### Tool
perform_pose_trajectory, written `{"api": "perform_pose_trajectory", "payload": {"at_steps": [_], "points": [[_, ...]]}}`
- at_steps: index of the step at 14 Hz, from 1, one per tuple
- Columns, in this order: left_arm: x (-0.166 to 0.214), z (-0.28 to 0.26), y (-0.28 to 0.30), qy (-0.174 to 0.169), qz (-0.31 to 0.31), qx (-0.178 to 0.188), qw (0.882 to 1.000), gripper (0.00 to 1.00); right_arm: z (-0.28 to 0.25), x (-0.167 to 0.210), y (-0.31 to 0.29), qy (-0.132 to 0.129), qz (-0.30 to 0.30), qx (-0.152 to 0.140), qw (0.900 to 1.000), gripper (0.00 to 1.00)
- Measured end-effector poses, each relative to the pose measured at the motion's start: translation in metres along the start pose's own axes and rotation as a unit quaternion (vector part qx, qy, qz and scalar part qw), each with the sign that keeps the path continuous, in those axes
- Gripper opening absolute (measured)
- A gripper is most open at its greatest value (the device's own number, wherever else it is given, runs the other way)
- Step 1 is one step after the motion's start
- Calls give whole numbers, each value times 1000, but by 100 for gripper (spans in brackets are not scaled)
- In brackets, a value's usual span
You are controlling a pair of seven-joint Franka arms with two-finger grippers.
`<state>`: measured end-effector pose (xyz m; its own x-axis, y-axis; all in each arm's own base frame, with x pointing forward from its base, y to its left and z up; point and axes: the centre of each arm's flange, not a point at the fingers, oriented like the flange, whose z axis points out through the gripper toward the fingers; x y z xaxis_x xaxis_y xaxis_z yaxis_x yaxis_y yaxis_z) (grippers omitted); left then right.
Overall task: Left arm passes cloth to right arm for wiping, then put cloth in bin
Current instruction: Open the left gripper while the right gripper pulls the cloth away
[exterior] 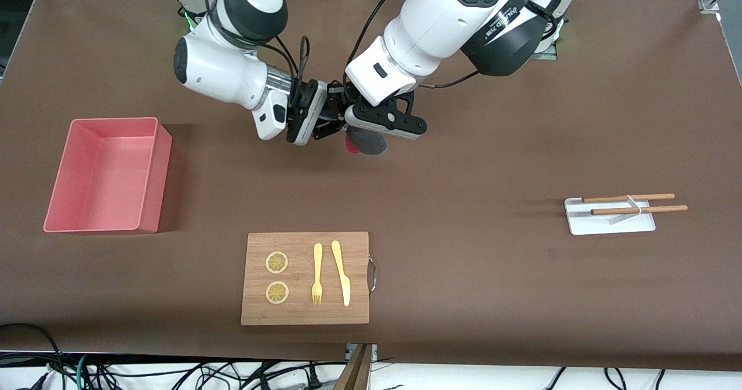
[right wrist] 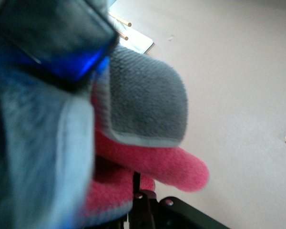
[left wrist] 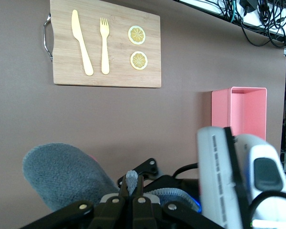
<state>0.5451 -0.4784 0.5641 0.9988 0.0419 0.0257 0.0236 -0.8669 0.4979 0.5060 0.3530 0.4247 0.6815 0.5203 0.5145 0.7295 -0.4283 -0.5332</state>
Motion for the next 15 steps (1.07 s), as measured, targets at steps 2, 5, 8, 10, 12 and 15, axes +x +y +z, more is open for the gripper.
{"api": "perform_pose_trajectory", "payload": {"at_steps": [2,5,8,10,12,15], "points": [[0,0,0,0,0,0,1000,3,-19,-2,10,-7,3,6,1000,2],[0,0,0,0,0,0,1000,3,-34,-4,18,-17,0,3,1000,2],[1,0,-1,3,1,3,1000,17,-35,-5,19,-23,-4,1,1000,2],[1,0,-1,5,3,6,1000,37,-34,-6,19,-28,-7,0,1000,2],[0,0,0,4,4,6,1000,57,-36,-8,22,-34,-7,1,999,2],[-1,1,1,4,5,6,1000,89,-43,-12,31,-52,-13,-9,999,2]]}}
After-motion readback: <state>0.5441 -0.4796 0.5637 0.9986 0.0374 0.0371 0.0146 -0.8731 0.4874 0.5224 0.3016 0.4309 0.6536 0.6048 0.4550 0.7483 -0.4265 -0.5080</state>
